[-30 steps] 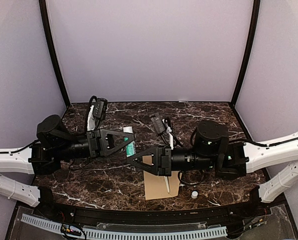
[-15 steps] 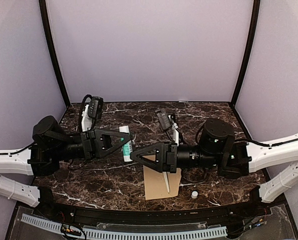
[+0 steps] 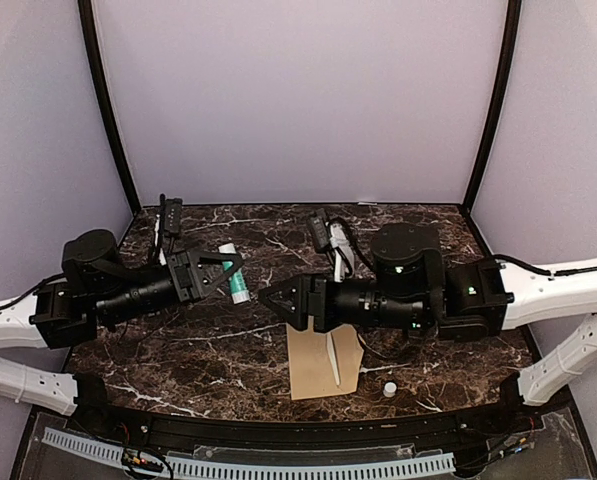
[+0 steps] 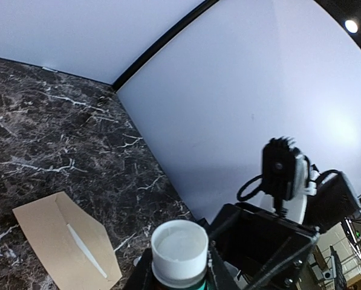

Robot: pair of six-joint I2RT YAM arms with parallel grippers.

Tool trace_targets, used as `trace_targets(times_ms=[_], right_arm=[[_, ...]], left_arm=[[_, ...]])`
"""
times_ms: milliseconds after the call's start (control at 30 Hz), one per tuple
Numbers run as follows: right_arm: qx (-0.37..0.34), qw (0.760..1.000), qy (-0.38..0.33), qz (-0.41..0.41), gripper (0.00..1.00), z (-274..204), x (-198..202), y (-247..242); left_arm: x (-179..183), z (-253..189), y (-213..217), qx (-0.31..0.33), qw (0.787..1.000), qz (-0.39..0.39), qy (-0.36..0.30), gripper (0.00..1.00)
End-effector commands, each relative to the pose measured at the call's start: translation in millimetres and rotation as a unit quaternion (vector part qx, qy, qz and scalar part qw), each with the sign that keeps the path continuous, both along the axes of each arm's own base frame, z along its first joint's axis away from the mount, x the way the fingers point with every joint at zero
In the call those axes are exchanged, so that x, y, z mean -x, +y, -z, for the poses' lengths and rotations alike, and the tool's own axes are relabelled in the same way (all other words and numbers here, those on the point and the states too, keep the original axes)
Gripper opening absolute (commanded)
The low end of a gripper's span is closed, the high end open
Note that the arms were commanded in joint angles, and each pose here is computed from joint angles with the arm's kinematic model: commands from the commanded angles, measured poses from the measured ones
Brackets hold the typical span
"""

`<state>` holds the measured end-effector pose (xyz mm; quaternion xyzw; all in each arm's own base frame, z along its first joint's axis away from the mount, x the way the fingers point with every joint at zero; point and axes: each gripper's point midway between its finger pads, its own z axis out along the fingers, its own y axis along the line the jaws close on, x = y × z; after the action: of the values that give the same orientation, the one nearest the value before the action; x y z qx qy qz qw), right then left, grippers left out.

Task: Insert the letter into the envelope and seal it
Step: Unscrew the solid glue.

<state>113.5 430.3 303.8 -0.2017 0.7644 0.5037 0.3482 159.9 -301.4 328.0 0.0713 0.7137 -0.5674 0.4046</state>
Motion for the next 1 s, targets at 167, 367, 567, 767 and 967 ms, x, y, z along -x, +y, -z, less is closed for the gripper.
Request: trace_targets(times_ms=[167, 367, 567, 767, 967], right_arm=[[0.154, 0.985, -0.049, 0.053, 0.38, 34, -1, 28], [0.18, 0.981, -0.053, 0.053, 0.31, 43, 1, 40], [0.183, 0.98, -0.061, 0.056, 0.31, 40, -1, 44], [0.196, 0.977, -0.065, 0.057, 0.32, 44, -3, 49], [0.212, 0.973, -0.067, 0.061, 0.34, 51, -5, 52]], left_arm=[[-21, 44, -1, -0.091, 0.991, -0.059, 0.078, 0.0], [-20, 48, -6, -0.091, 0.991, -0.053, 0.085, 0.0], [-19, 52, -6, -0.093, 0.99, -0.05, 0.089, 0.0], [-19, 49, -9, -0.086, 0.992, -0.045, 0.086, 0.0], [-19, 47, -11, -0.082, 0.992, -0.042, 0.085, 0.0]])
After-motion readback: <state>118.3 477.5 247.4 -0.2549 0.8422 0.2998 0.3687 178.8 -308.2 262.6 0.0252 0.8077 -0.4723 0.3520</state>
